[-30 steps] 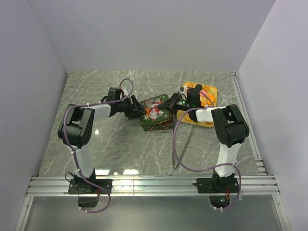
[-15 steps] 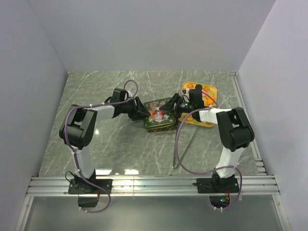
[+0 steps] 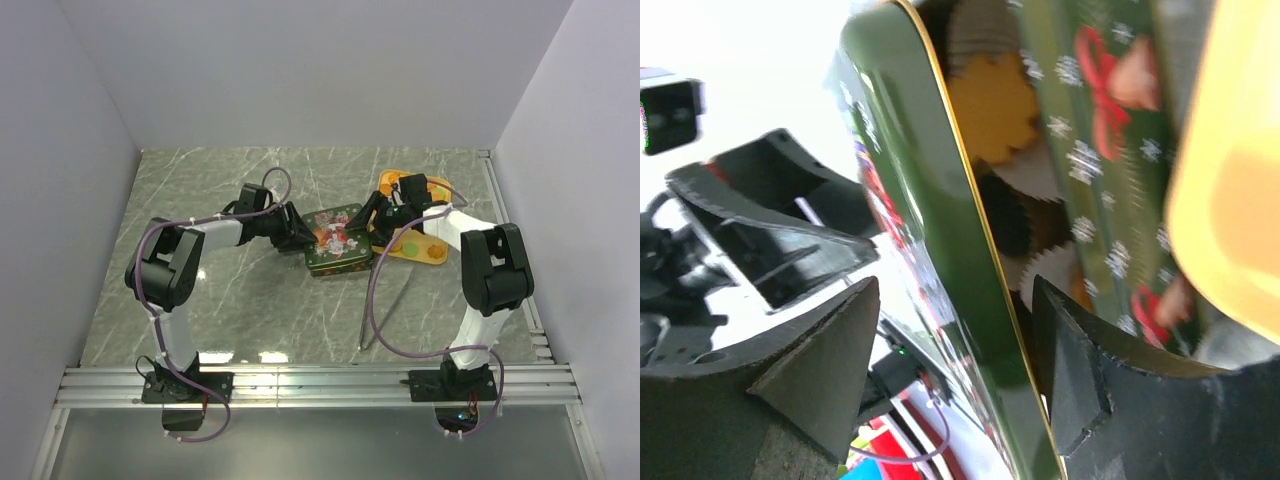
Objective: Pack the cookies
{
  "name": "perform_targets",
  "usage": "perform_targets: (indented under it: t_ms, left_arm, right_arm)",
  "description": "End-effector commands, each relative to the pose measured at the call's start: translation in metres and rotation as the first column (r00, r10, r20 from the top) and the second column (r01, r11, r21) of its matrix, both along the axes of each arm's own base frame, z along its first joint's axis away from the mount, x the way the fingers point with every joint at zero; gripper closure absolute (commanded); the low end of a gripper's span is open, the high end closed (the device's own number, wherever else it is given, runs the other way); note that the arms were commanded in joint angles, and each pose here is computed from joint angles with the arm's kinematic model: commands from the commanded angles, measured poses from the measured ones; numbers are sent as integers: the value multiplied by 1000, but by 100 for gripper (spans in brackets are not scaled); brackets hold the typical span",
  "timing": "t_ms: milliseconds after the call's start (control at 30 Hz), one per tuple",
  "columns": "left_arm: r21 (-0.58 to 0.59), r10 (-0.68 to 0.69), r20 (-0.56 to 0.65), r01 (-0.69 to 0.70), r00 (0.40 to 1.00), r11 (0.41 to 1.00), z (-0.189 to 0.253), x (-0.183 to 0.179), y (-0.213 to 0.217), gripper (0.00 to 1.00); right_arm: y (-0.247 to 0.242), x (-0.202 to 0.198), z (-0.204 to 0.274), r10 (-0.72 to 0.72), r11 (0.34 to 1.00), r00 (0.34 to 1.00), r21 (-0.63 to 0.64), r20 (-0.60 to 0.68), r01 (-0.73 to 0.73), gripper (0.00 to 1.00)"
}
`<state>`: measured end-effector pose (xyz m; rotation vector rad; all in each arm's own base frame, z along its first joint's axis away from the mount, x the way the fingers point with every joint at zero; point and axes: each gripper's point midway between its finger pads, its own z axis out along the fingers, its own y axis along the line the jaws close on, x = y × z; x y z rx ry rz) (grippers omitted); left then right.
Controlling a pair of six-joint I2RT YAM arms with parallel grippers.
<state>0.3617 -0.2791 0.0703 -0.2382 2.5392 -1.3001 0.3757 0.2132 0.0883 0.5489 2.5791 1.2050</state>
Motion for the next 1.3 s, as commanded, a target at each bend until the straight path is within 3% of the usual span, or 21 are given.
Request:
perform_targets:
  t_ms: [0, 367, 400, 433, 467, 700, 1267]
  left_arm:
    - [-53, -17, 105, 22, 994, 998, 44, 10, -14, 44]
    - [-52, -28, 102, 34, 994, 998, 46, 11, -22, 44]
    - [-52, -29, 101, 34, 994, 998, 46, 10, -22, 45]
    - [-50, -30, 97, 35, 995, 998, 45, 10, -23, 44]
    - [-49, -32, 98, 37, 995, 998, 45, 10, -23, 45]
    - [-41, -38, 99, 42, 994, 998, 49, 7, -26, 45]
    - [8, -19, 103, 19, 995, 1000, 53, -1, -21, 45]
  right_arm:
    - [-14, 1, 27, -2, 998, 999, -56, 39, 4, 30]
    - [-58, 6, 43, -50, 982, 997, -179, 58, 59, 36]
    - [-60, 6, 42, -55, 981, 997, -181, 56, 64, 39]
    - [-61, 7, 42, -58, 982, 996, -177, 62, 68, 54]
    - [-62, 6, 38, -63, 984, 997, -166, 49, 71, 60]
    - [-60, 6, 11, -65, 993, 998, -99, -19, 63, 79]
    - [-68, 6, -25, -60, 983, 994, -178, -87, 44, 87]
